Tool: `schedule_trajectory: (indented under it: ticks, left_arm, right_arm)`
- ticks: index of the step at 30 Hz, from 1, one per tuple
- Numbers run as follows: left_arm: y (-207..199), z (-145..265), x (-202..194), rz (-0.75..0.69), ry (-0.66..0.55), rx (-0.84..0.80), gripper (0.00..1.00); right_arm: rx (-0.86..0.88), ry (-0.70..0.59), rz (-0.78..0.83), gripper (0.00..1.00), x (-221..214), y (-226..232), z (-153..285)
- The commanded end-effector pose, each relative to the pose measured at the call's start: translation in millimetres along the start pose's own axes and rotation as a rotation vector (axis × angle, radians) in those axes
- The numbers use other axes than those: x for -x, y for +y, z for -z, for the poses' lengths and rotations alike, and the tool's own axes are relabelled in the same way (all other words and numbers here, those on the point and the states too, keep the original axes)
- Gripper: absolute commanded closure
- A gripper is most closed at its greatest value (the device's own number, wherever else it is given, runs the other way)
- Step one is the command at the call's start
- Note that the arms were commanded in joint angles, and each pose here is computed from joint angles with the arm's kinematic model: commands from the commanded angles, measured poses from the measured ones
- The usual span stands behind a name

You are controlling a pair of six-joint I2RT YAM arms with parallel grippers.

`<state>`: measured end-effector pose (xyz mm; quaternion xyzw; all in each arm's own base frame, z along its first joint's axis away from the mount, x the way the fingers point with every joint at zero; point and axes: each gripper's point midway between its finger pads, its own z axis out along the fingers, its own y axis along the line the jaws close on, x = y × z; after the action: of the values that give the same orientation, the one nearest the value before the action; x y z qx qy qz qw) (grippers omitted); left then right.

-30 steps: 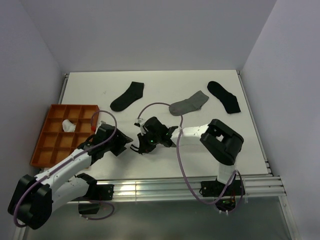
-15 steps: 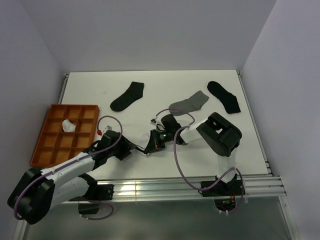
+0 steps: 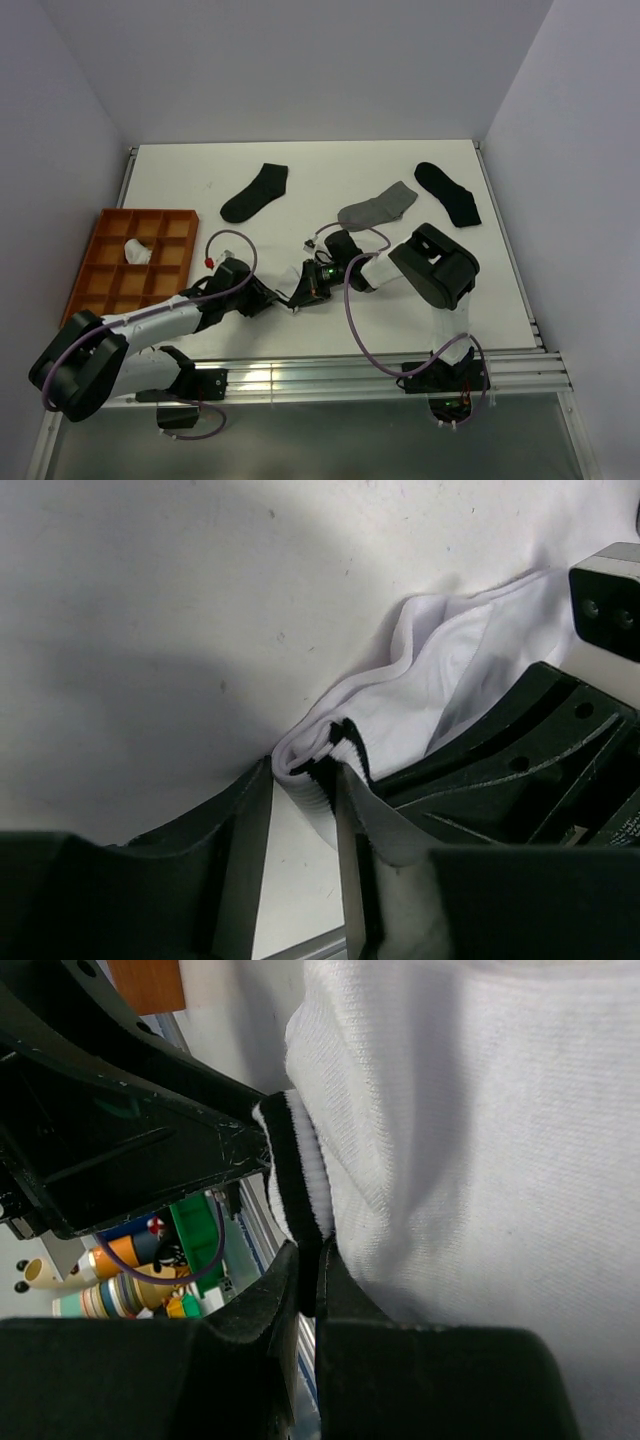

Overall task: Roll the socks
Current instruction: Roll the sock at the center of the board.

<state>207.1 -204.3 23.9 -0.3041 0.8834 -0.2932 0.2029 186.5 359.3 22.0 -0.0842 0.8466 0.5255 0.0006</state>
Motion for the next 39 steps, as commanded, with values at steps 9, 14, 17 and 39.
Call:
schedule_trajectory:
  ticks: [9,14,17,39]
  left_arm:
    - [16,-13,-3,-0.033,0.007,0.14,0.76]
    - [15,-12,-3,-0.072,0.021,0.187,0.76]
    - [9,-12,-2,-0.095,0.028,0.203,0.77]
    - [-4,-15,-3,-0.152,0.075,0.266,0.77]
  right_arm:
    - [-0.153,-0.05,0.147,0.68,14,-3,11]
    - [-0.318,-0.101,0.333,0.59,22,3,25]
    - [-0.442,-0.189,0.465,0.56,32,10,36]
    - [-0.774,-0.301,0.951,0.59,15,14,-2]
